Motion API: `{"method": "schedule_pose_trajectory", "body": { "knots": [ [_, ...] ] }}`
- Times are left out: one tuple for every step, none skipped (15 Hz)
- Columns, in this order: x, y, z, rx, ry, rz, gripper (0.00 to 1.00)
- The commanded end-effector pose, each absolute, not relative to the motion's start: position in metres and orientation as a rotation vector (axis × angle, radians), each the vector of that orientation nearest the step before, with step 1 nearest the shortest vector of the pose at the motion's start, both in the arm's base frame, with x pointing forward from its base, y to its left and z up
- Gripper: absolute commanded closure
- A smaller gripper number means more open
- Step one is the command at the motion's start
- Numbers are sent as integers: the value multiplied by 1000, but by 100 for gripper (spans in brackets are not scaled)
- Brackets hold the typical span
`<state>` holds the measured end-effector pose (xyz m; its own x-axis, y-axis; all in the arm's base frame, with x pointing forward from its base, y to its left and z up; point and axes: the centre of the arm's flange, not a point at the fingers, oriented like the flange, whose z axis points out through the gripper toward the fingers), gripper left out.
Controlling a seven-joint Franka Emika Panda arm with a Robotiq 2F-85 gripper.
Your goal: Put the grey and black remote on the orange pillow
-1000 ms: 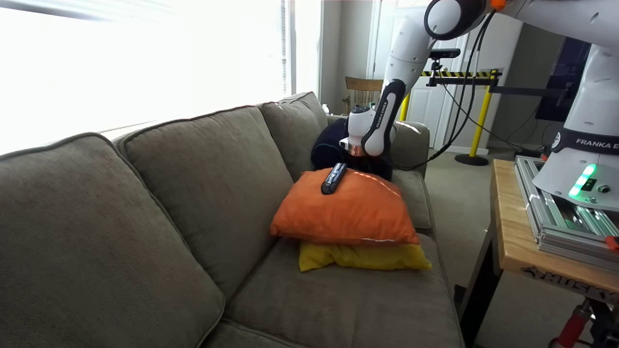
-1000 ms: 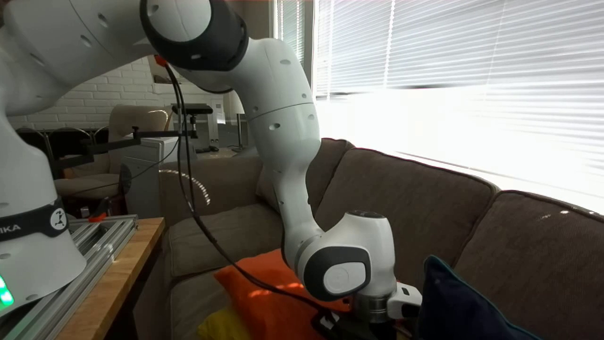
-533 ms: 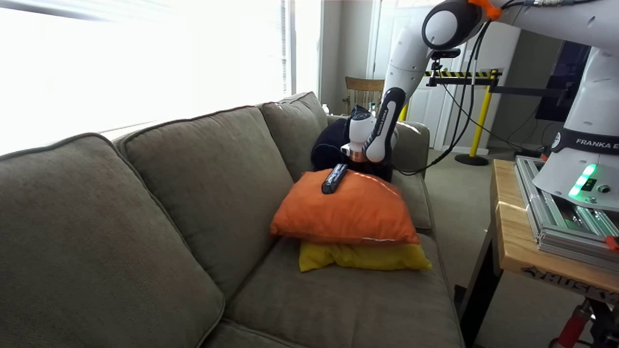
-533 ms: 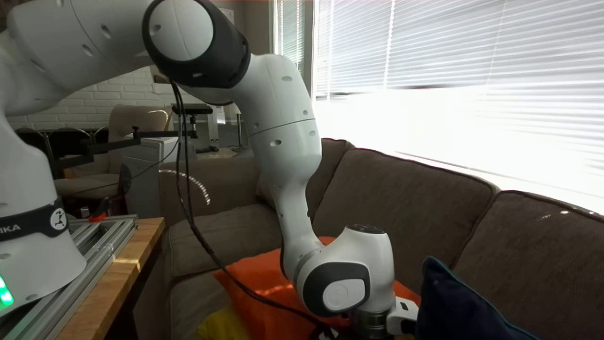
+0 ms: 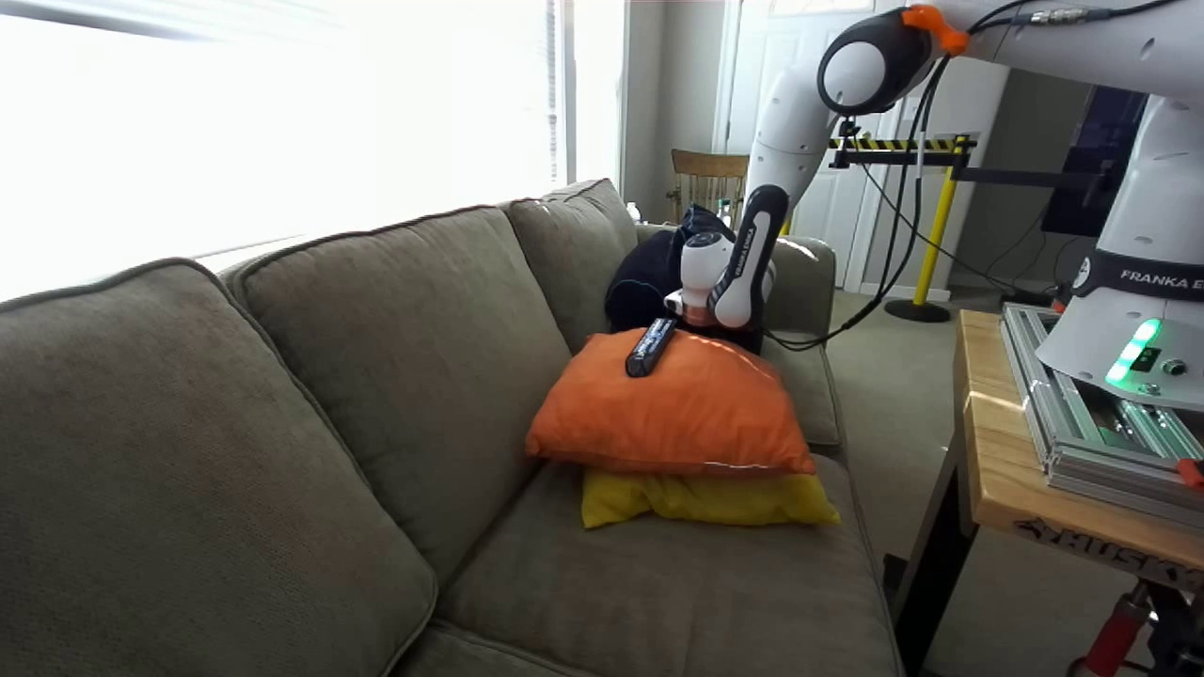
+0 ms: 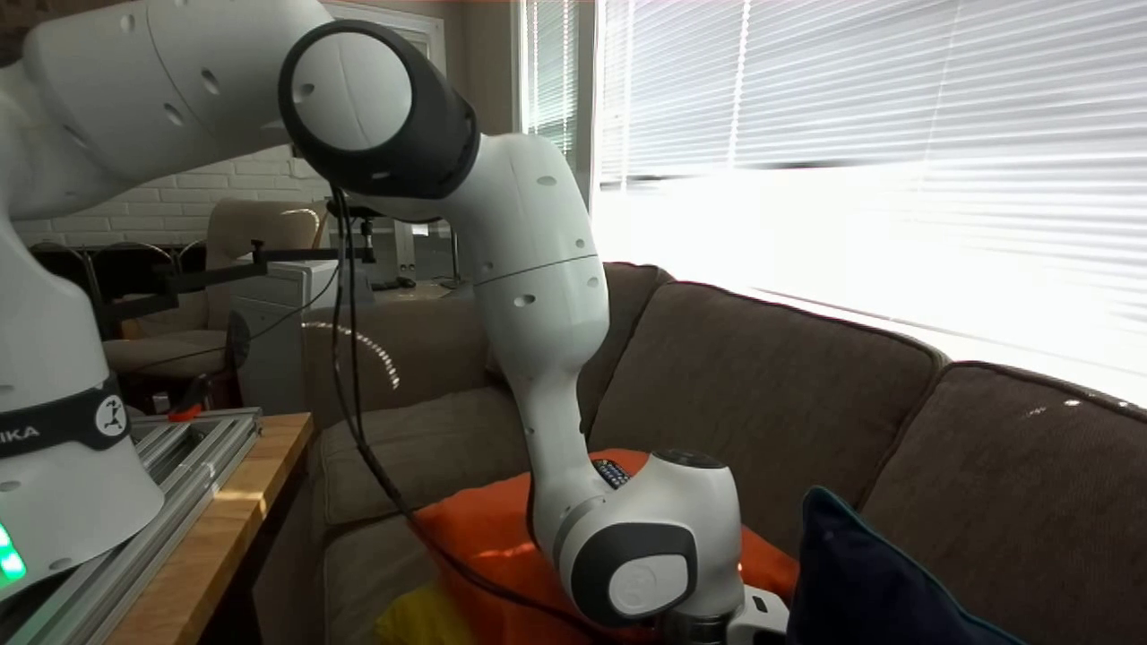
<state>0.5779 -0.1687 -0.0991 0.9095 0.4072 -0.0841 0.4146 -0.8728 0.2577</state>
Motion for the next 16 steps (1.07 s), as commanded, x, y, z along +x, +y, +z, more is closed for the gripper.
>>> {"method": "schedule_pose_trajectory", "body": {
  "knots": [
    [580, -172, -112, 2778, 656, -52, 81],
    [579, -172, -113, 2777, 656, -54, 89],
    [579, -172, -115, 2776, 656, -56, 74],
    [578, -173, -116, 2776, 656, -57, 63],
    [578, -173, -117, 2774, 657, -58, 48],
    [578, -174, -118, 2773, 658, -59, 43],
    [578, -174, -119, 2772, 658, -58, 40],
    [579, -175, -120, 2771, 658, -57, 37],
    [579, -176, -121, 2770, 659, -56, 36],
    [580, -176, -122, 2770, 660, -55, 36],
    [580, -177, -124, 2770, 661, -53, 40],
    [581, -178, -125, 2770, 660, -54, 42],
    [581, -179, -127, 2771, 660, -53, 43],
    [582, -180, -128, 2773, 658, -53, 49],
    [582, -181, -129, 2773, 659, -52, 47],
    [582, -181, -131, 2774, 658, -52, 49]
  ]
}}
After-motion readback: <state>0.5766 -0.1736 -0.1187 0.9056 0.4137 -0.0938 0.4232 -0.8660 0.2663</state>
